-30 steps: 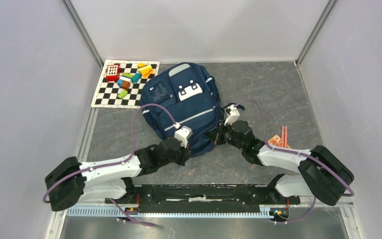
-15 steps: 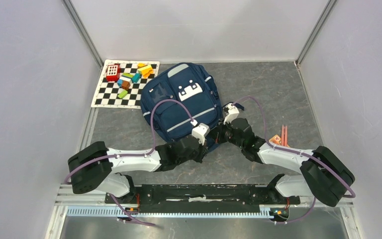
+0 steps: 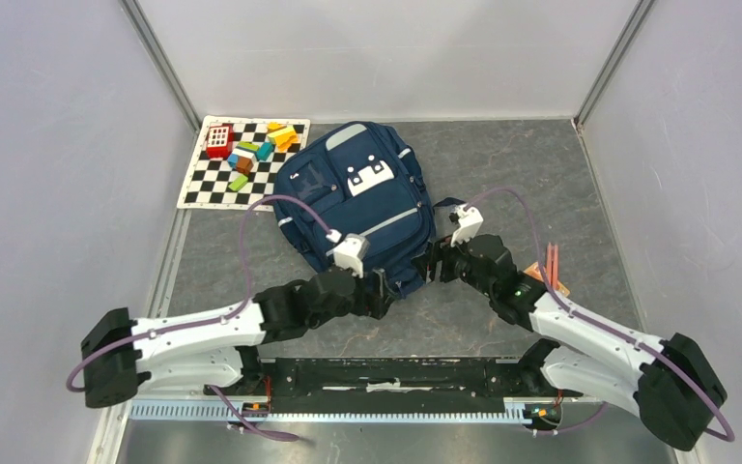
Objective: Pack the student bag
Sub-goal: Zip the student bag at the center of the board.
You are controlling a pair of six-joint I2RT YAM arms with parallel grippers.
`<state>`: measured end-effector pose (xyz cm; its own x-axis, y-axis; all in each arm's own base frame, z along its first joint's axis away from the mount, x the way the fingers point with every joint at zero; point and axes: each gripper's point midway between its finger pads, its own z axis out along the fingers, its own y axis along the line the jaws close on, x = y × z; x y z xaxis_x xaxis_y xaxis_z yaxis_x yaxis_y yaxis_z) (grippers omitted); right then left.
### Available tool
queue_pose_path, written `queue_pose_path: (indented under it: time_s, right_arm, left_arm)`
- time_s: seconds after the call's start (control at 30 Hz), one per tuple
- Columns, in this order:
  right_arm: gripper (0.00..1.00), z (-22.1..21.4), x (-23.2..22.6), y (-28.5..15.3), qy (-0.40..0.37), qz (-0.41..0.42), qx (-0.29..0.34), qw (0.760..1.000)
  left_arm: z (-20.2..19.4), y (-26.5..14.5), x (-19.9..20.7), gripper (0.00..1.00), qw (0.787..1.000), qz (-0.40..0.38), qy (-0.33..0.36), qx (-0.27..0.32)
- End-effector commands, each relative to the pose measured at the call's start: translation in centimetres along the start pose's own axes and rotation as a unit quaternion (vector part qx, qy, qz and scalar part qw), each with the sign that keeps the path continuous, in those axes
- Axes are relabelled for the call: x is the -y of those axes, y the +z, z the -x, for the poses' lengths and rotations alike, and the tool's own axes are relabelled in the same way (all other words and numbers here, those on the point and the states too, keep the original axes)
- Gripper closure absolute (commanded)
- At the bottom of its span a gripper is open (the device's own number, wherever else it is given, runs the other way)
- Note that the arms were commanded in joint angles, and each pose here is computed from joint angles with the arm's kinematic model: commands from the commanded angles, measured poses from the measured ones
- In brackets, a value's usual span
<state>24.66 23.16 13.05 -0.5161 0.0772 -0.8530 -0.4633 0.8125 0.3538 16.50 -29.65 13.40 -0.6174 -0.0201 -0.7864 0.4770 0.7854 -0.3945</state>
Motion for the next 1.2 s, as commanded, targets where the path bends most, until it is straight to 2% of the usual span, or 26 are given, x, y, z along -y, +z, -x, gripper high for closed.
queue_pose_path:
  time_s: [0.0,0.1,0.2,0.33,0.53,0.77,1.17]
  right_arm:
    - [0.24,-1.6,0.6,-1.5,-0.033,0.004,-0.016,0.999]
    - [0.24,-2.1,-0.3,-2.3,-0.047,0.025,-0.012,0.998]
    - [0.24,-2.8,-1.5,-2.8,-0.051,0.041,-0.011,0.998]
    - [0.24,-4.1,-2.8,-3.1,-0.056,0.050,-0.017,0.997]
    - [0.25,-5.1,-4.5,-2.6,-0.076,0.048,-0.035,0.995]
    - [0.31,-5.4,-5.6,-1.7,-0.048,0.036,-0.020,0.998]
    - [0.36,-5.2,-7.0,1.0,-0.100,-0.020,-0.014,0.995]
  left_arm:
    - [-3.2,-2.2,-5.2,0.12,0.993,0.092,-0.061,-0.044]
    - [-3.6,-2.6,-6.5,0.11,0.988,0.093,-0.111,-0.051]
    - [-3.2,-2.3,-7.6,0.12,0.980,0.088,-0.177,-0.030]
    - [-2.2,-2.0,-8.1,0.11,0.971,0.069,-0.228,0.006]
    - [-1.2,-2.1,-8.9,0.10,0.962,0.076,-0.259,0.047]
    - [-1.6,-1.3,-10.1,0.08,0.942,0.092,-0.313,0.073]
    - [-1.2,-0.3,-10.9,0.08,0.934,0.108,-0.324,0.100]
